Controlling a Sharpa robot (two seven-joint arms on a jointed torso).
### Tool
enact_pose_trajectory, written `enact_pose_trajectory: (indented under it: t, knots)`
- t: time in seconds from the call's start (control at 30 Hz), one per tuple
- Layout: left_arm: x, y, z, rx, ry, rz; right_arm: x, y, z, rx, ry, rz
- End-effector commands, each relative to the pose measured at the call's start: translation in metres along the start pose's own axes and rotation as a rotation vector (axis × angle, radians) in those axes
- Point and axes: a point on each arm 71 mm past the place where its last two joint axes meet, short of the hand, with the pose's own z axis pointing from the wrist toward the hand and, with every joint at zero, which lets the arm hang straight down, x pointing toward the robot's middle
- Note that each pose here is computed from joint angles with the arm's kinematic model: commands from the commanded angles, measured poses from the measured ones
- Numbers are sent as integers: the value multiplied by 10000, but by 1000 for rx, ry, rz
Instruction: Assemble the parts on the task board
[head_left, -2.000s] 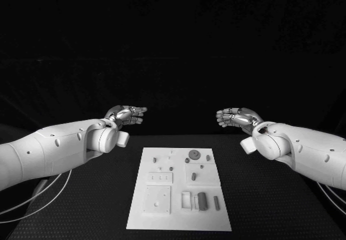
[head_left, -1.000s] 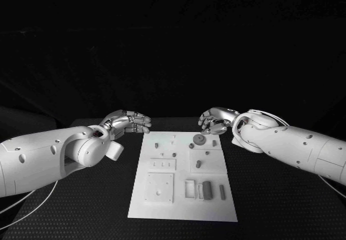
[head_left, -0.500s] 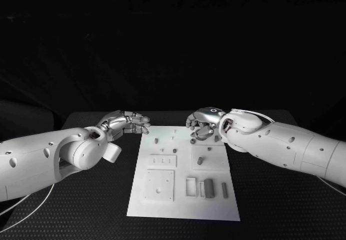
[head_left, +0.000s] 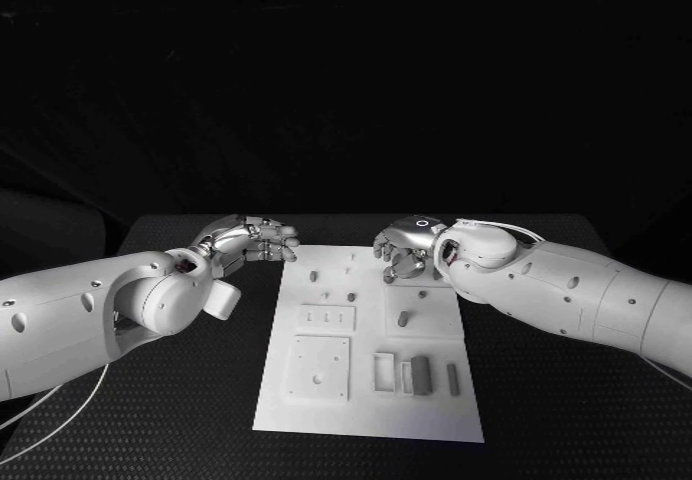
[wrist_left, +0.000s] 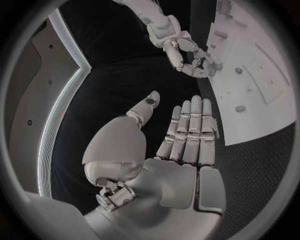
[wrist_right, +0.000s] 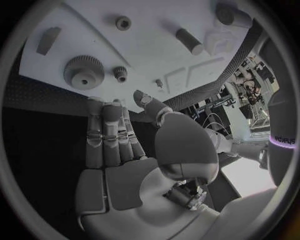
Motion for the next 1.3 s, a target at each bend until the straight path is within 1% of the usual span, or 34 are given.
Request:
enact_pose_trajectory:
  t: [0.03,0.23,0.47,0.73,0.93,1.17,1.3]
  knots:
    - [8,-19,-6,13,15,-11,25,2,10,5,36,-39]
    - [-12,-18,-1,13,11,-10,37,-14,1,8,51,-45]
    - [-9,-18,4,13,15,-11,53,-10,21,9,62,-47]
    - [-48,-9,4,4,5,-8,82,-56,1,19,82,-49]
    - [-62,-4,22,0,5,-7,101,-93,-5,30,96,-52]
    - [-67,1,42,-4,3,-5,98,-57,-12,17,95,-53]
    - [-69,1,39,-4,3,-5,100,-73,-20,21,93,-59]
